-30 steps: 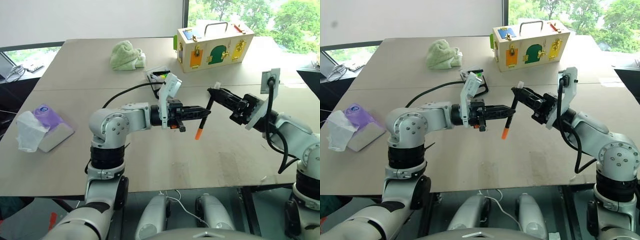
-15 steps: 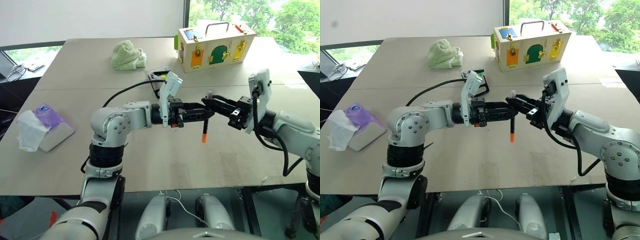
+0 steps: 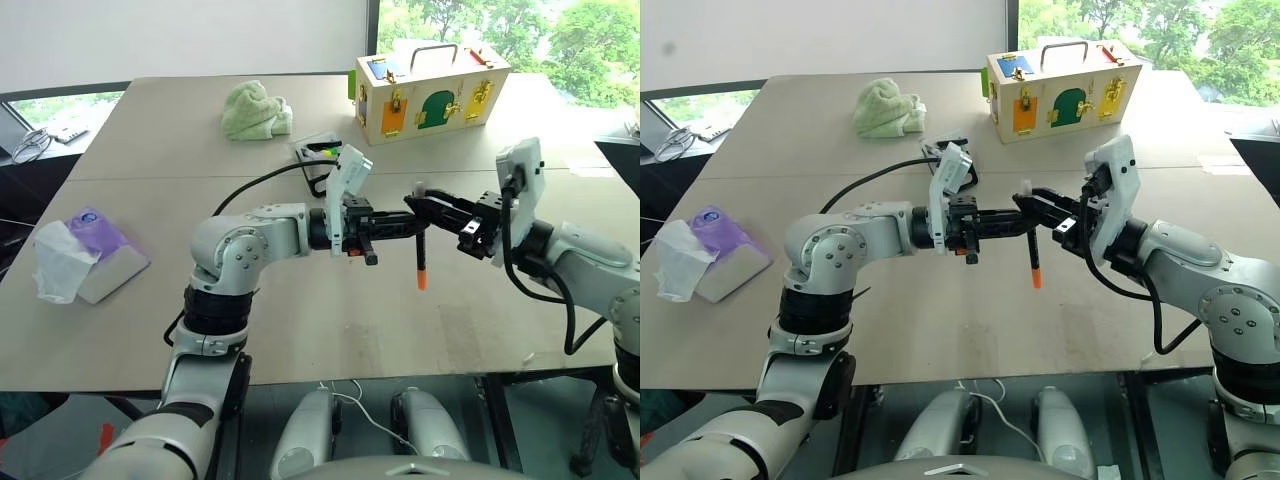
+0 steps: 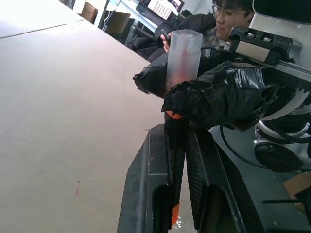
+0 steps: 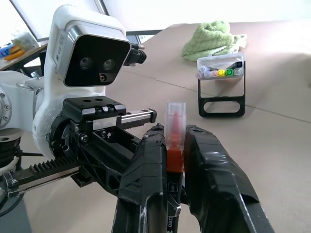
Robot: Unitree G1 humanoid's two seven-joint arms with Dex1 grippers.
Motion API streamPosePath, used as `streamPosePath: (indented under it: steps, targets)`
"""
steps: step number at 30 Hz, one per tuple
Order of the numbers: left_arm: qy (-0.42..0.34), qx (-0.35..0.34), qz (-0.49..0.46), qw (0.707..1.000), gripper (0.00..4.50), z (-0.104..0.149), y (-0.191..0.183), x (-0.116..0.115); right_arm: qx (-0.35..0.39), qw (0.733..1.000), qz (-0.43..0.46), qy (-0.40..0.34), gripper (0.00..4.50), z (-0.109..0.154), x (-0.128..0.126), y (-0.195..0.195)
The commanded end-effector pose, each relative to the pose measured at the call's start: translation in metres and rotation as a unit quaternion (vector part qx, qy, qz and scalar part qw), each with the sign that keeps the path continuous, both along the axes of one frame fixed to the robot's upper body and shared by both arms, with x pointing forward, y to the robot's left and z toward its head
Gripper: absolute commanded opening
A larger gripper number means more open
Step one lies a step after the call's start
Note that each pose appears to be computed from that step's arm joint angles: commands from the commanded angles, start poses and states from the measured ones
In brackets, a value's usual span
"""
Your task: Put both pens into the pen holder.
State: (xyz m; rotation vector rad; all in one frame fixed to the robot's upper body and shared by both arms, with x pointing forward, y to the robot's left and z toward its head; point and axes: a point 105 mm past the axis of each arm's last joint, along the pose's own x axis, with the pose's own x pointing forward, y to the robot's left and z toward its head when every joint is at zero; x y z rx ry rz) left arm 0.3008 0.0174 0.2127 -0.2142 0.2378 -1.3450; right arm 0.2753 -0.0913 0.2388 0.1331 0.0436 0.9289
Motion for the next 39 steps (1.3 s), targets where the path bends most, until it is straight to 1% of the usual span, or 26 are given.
streamPosePath:
  steps: [1,2,3,4,5,7,8,9,10,11,12,13,14,16,19,21,25,29,34,39]
  targets:
    - [-0.078,-0.035,0.105,0.991,0.0,0.018,0.021,0.028,0.02,0.997,-0.003,-0.08,1.86,0.035,-0.007,-0.007]
    - [-0.117,-0.05,0.145,0.981,0.0,0.025,0.029,0.037,0.006,0.996,-0.024,-0.088,2.47,0.036,-0.002,-0.014]
    - [-0.163,-0.056,0.194,0.966,0.0,0.033,0.039,0.048,-0.005,0.995,-0.034,-0.093,2.78,0.035,-0.002,-0.02]
    - [-0.198,-0.054,0.23,0.951,0.0,0.039,0.047,0.056,-0.01,0.995,-0.034,-0.096,3.2,0.035,-0.004,-0.024]
    - [-0.235,-0.055,0.259,0.935,0.0,0.046,0.054,0.062,-0.012,0.995,-0.03,-0.097,3.5,0.034,-0.008,-0.026]
    - [-0.303,-0.048,0.278,0.91,0.0,0.059,0.062,0.066,-0.016,0.995,-0.023,-0.1,3.58,0.032,-0.013,-0.028]
    - [-0.366,-0.05,0.293,0.882,0.0,0.072,0.068,0.066,-0.025,0.994,-0.023,-0.103,3.58,0.029,-0.015,-0.029]
    - [-0.406,-0.051,0.3,0.862,0.0,0.08,0.072,0.066,-0.033,0.994,-0.023,-0.106,3.58,0.026,-0.017,-0.029]
    - [-0.447,-0.048,0.294,0.844,0.0,0.085,0.074,0.064,-0.038,0.993,-0.022,-0.107,3.58,0.023,-0.018,-0.028]
    - [-0.492,-0.03,0.29,0.82,0.0,0.087,0.075,0.063,-0.047,0.993,-0.025,-0.109,3.58,0.019,-0.019,-0.028]
    - [-0.529,-0.01,0.28,0.801,0.0,0.085,0.074,0.062,-0.057,0.992,-0.027,-0.112,3.58,0.015,-0.02,-0.028]
    - [-0.575,0.016,0.25,0.779,0.0,0.078,0.07,0.058,-0.07,0.99,-0.029,-0.118,3.58,0.01,-0.021,-0.027]
    - [-0.608,0.027,0.226,0.761,0.0,0.072,0.067,0.054,-0.082,0.988,-0.029,-0.128,3.58,0.006,-0.023,-0.026]
    - [-0.646,0.043,0.193,0.738,0.0,0.062,0.064,0.053,-0.094,0.985,-0.032,-0.141,3.58,0.001,-0.024,-0.026]
    - [-0.662,0.074,0.171,0.726,0.0,0.047,0.066,0.064,-0.095,0.984,-0.034,-0.146,3.58,-0.003,-0.023,-0.026]
    - [-0.667,0.108,0.159,0.72,0.0,0.037,0.068,0.078,-0.1,0.983,-0.033,-0.148,3.58,-0.006,-0.025,-0.026]
    - [-0.669,0.145,0.163,0.711,0.0,0.036,0.07,0.095,-0.107,0.982,-0.04,-0.149,3.58,-0.008,-0.026,-0.029]
    - [-0.666,0.181,0.173,0.702,0.0,0.032,0.076,0.105,-0.111,0.982,-0.049,-0.146,3.58,-0.01,-0.029,-0.031]
    - [-0.657,0.206,0.185,0.701,0.0,0.023,0.081,0.112,-0.113,0.982,-0.056,-0.144,3.58,-0.012,-0.031,-0.031]
    - [-0.647,0.233,0.206,0.696,0.0,0.022,0.087,0.122,-0.115,0.981,-0.062,-0.143,3.58,-0.012,-0.031,-0.031]
